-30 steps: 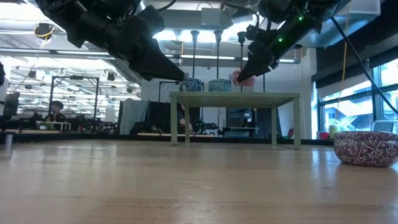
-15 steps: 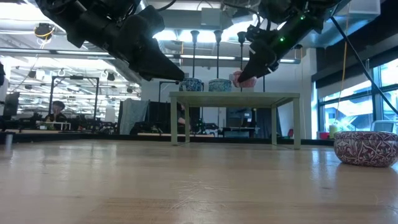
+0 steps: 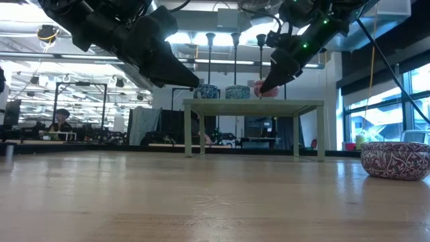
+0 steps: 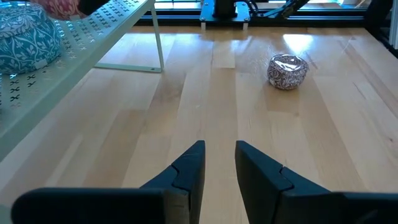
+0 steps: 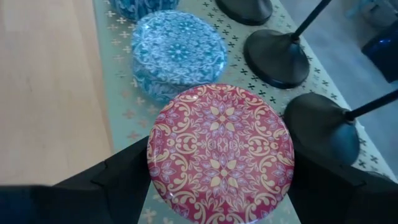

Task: Pick & Place candle stick holders
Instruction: Put the pink scented candle on the shelf

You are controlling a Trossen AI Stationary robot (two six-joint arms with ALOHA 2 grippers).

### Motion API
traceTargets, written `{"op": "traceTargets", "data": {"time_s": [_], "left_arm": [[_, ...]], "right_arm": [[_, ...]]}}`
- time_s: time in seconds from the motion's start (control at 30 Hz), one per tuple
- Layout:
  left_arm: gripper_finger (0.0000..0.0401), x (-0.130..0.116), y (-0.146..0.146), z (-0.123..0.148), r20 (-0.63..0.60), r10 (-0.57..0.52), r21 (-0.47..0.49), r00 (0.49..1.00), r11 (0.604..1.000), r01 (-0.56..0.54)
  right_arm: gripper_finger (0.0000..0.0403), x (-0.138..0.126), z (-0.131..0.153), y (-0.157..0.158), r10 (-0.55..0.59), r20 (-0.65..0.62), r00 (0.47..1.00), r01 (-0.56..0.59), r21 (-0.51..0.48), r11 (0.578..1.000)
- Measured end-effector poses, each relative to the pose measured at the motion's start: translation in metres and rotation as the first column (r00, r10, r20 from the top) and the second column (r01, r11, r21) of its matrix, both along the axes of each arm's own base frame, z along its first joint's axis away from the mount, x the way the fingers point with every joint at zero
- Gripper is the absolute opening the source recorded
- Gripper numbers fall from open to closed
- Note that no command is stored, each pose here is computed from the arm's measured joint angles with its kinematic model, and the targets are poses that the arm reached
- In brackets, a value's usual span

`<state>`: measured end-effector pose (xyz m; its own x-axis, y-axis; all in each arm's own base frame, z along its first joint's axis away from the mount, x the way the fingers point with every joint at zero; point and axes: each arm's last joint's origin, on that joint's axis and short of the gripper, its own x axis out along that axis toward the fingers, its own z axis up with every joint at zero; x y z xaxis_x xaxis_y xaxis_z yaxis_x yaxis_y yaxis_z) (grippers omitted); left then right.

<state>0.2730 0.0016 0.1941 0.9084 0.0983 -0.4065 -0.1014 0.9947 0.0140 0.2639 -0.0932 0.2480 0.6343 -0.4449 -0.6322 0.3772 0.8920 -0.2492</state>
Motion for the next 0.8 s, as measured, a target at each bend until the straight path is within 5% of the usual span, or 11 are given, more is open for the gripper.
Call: {"op": "traceTargets", "data": {"time_s": [0.8], "left_arm": [[0.0084,0.0000,0.0000,0.0000,0.000,0.000,0.000,1.000,1.000,0.000]], "right_arm": [[0.0317,-0.0002,-0.0007,0.0004,0.007,-0.009,1.000,-0.007,0.002,1.000]]}}
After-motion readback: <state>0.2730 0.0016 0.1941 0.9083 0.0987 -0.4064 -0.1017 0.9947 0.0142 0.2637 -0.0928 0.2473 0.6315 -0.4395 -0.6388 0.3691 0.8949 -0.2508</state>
